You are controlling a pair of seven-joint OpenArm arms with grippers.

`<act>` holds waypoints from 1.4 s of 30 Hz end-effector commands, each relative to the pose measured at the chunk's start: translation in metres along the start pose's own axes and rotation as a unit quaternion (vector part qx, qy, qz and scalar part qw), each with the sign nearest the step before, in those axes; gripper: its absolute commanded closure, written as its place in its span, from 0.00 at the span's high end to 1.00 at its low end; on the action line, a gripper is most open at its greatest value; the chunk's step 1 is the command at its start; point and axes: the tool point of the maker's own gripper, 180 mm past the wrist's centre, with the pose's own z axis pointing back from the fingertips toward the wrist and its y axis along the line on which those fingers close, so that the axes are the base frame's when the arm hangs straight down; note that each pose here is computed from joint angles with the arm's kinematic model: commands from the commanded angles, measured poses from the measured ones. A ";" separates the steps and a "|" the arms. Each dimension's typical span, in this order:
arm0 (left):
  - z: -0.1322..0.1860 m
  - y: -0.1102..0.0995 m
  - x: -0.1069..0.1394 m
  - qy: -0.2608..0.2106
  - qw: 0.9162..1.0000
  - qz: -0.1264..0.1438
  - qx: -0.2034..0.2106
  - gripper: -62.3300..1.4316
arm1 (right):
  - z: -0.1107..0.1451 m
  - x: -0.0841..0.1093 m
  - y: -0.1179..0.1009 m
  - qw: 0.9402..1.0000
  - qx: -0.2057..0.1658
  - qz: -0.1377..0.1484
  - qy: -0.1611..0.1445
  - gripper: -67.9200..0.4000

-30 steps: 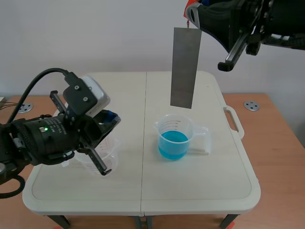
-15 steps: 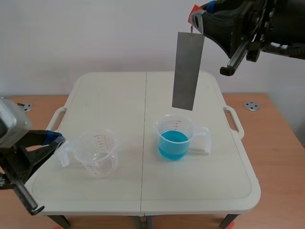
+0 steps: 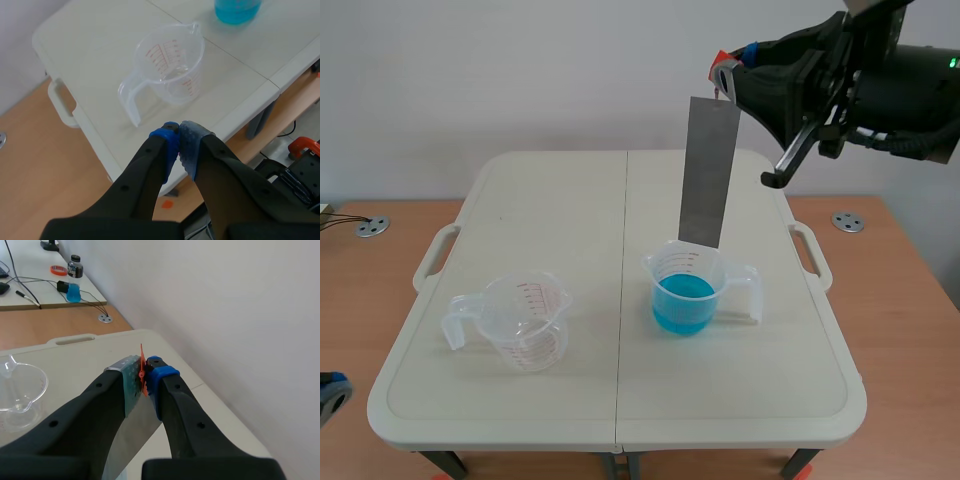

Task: Hold the metal plate by the orange handle, dip it into the blue solution, take it out and point at it, then put the plate back in the beaker on the left.
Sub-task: 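Lower the plate into the blue solution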

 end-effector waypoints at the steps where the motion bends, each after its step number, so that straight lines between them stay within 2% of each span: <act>1: 0.004 0.005 0.007 -0.016 1.000 0.009 0.019 0.07 | -0.002 0.006 -0.001 1.000 0.002 0.001 -0.015 0.02; 11: 0.028 0.008 -0.011 0.017 0.997 0.034 0.060 0.07 | -0.013 -0.029 0.018 1.000 0.017 -0.017 0.015 0.02; 19: 0.028 0.007 -0.012 0.019 0.997 0.037 0.063 0.07 | -0.018 -0.067 0.029 0.998 0.015 -0.036 0.043 0.02; 24: 0.028 0.007 -0.012 0.019 0.997 0.037 0.063 0.07 | -0.019 -0.085 0.040 0.997 0.026 -0.038 0.057 0.02; 34: 0.028 0.007 -0.012 0.019 0.997 0.037 0.063 0.07 | -0.015 -0.103 0.048 0.996 0.036 -0.042 0.074 0.02; 42: 0.028 0.007 -0.012 0.019 0.997 0.037 0.063 0.07 | -0.012 -0.112 0.054 0.994 0.045 -0.034 0.088 0.02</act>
